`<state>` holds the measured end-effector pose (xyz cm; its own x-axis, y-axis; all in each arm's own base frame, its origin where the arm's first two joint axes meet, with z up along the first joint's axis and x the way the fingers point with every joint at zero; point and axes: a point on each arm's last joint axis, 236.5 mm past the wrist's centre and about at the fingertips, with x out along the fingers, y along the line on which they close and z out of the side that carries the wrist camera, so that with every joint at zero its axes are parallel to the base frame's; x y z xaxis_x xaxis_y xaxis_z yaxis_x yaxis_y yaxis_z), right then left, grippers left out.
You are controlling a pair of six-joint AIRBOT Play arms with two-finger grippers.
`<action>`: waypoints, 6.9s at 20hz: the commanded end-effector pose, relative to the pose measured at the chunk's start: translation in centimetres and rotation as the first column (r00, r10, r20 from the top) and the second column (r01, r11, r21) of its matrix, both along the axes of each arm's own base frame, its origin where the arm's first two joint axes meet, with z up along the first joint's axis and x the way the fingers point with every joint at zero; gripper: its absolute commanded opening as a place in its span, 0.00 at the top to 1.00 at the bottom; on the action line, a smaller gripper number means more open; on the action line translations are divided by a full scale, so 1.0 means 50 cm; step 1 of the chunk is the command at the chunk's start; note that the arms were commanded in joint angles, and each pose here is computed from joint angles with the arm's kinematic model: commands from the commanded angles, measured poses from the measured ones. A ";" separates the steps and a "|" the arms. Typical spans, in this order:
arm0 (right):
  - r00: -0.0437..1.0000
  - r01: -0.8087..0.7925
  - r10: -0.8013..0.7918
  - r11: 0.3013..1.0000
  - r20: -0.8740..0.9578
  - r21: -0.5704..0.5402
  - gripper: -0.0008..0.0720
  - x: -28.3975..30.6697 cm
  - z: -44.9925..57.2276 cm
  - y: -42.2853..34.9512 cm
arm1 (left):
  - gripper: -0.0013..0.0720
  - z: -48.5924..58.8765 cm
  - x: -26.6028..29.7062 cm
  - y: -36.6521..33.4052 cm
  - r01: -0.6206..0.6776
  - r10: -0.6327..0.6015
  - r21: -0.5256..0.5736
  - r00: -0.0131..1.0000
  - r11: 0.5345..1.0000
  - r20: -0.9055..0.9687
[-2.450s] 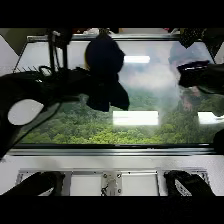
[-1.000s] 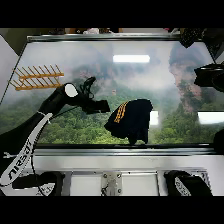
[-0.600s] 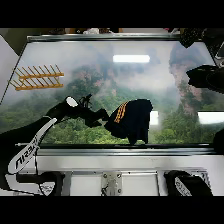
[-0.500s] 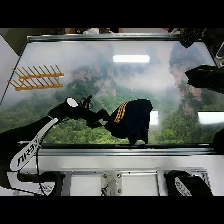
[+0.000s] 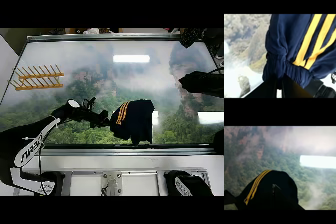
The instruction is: Fold the clothes and pants, and hang the long-sleeved shirts on hangers.
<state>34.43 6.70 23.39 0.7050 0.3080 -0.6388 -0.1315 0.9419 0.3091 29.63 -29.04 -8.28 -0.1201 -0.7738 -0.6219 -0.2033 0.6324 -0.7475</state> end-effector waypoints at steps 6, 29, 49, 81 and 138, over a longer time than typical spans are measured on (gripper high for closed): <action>0.865 0.154 -0.132 0.988 -0.483 0.005 0.14 -0.073 -0.349 -0.102 | 0.95 0.123 0.125 0.134 -0.172 0.180 -0.057 0.966 0.983 0.186; 0.994 -0.086 0.073 0.980 -0.079 -0.178 0.98 0.017 -0.104 -0.034 | 0.95 0.651 0.205 0.286 -0.152 0.207 -0.142 0.655 0.978 0.727; 0.966 -0.006 -0.018 0.996 0.257 0.094 0.98 0.000 0.212 0.024 | 0.95 0.703 -0.022 0.338 -0.324 0.166 0.044 0.590 0.945 0.790; 0.983 0.158 -0.153 0.987 -0.100 0.038 0.09 -0.038 -0.202 -0.057 | 0.07 -0.048 0.213 0.226 -0.259 0.247 0.179 0.965 0.949 0.088; 0.769 0.051 -0.086 0.996 0.633 0.074 0.99 -0.159 0.518 -0.021 | 0.95 0.862 -0.183 0.262 -0.301 0.226 -0.085 0.469 0.950 0.854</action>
<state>26.85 5.61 48.70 0.9644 0.2630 -0.0275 -0.2534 0.9488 0.1885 20.14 -18.39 37.06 0.6230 -0.7236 -0.2971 0.4646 0.6479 -0.6036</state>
